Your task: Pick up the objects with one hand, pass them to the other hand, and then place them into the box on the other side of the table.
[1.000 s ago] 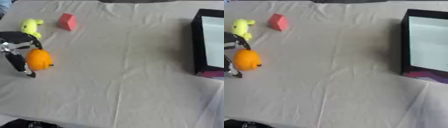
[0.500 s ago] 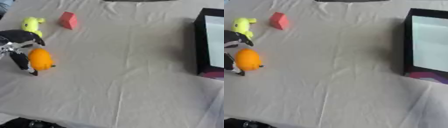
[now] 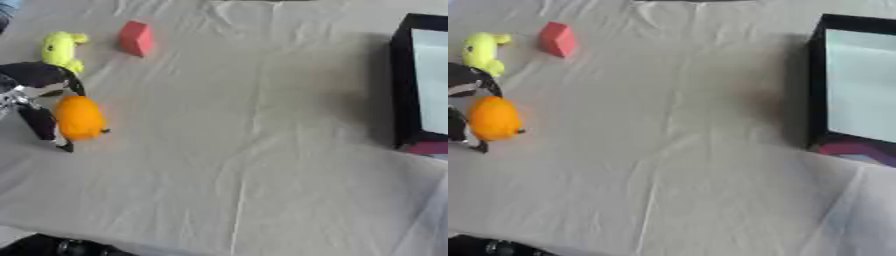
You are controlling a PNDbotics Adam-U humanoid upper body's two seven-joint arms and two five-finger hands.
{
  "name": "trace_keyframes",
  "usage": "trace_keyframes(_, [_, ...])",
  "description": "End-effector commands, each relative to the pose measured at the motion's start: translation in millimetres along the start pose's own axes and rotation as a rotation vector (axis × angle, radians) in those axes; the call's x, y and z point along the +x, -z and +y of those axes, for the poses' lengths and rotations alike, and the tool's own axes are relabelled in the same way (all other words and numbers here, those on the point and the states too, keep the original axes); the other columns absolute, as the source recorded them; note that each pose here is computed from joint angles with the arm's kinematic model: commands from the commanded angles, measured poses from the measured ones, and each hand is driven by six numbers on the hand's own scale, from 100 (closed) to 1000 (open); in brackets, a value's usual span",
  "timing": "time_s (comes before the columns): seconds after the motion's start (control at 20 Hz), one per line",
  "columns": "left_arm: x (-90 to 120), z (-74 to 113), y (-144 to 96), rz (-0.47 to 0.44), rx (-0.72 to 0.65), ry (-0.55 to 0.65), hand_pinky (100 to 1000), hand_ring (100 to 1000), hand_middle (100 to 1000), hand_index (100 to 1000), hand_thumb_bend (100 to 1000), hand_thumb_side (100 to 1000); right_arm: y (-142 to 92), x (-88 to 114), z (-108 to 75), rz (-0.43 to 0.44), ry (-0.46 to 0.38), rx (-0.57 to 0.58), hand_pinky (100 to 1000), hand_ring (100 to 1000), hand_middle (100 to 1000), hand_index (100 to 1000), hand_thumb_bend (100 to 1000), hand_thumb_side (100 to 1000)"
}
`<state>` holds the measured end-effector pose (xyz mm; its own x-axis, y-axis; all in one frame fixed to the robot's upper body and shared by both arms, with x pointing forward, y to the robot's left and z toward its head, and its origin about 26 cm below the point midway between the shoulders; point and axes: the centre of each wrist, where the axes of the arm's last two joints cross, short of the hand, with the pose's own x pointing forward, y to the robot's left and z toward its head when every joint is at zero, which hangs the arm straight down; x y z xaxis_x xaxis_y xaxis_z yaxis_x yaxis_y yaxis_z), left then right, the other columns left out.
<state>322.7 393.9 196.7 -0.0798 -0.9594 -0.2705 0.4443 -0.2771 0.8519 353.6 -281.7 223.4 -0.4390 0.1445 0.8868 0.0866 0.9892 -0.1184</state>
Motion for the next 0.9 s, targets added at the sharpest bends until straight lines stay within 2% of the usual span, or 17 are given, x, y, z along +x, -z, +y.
trace_keyframes(0.05, [-5.8, 9.6, -4.1, 0.031, 0.022, 0.028, 803, 844, 781, 814, 752, 223, 2.8, 12.7, -2.0, -0.041, 0.001, 0.006, 939, 817, 874, 948, 399, 681])
trace_keyframes(0.25, [-4.5, 8.0, -1.7, 0.035, 0.022, 0.032, 790, 833, 764, 789, 683, 219, 2.7, 12.5, -1.2, -0.040, 0.003, 0.012, 939, 816, 872, 948, 397, 682])
trace_keyframes(0.55, [-1.6, 7.5, -2.0, 0.009, 0.064, -0.010, 753, 779, 703, 702, 443, 238, 2.1, 12.2, -2.2, -0.039, 0.001, 0.009, 939, 816, 870, 947, 396, 683])
trace_keyframes(0.65, [-0.7, 9.5, -4.5, -0.010, 0.080, -0.038, 743, 766, 687, 662, 397, 236, 1.8, 11.4, -2.5, -0.035, 0.000, 0.006, 939, 815, 869, 947, 395, 683])
trace_keyframes(0.9, [1.4, 17.4, -14.1, -0.025, 0.150, -0.080, 720, 738, 647, 600, 359, 199, 1.6, 10.2, -3.3, -0.031, -0.003, 0.006, 939, 814, 865, 945, 382, 689])
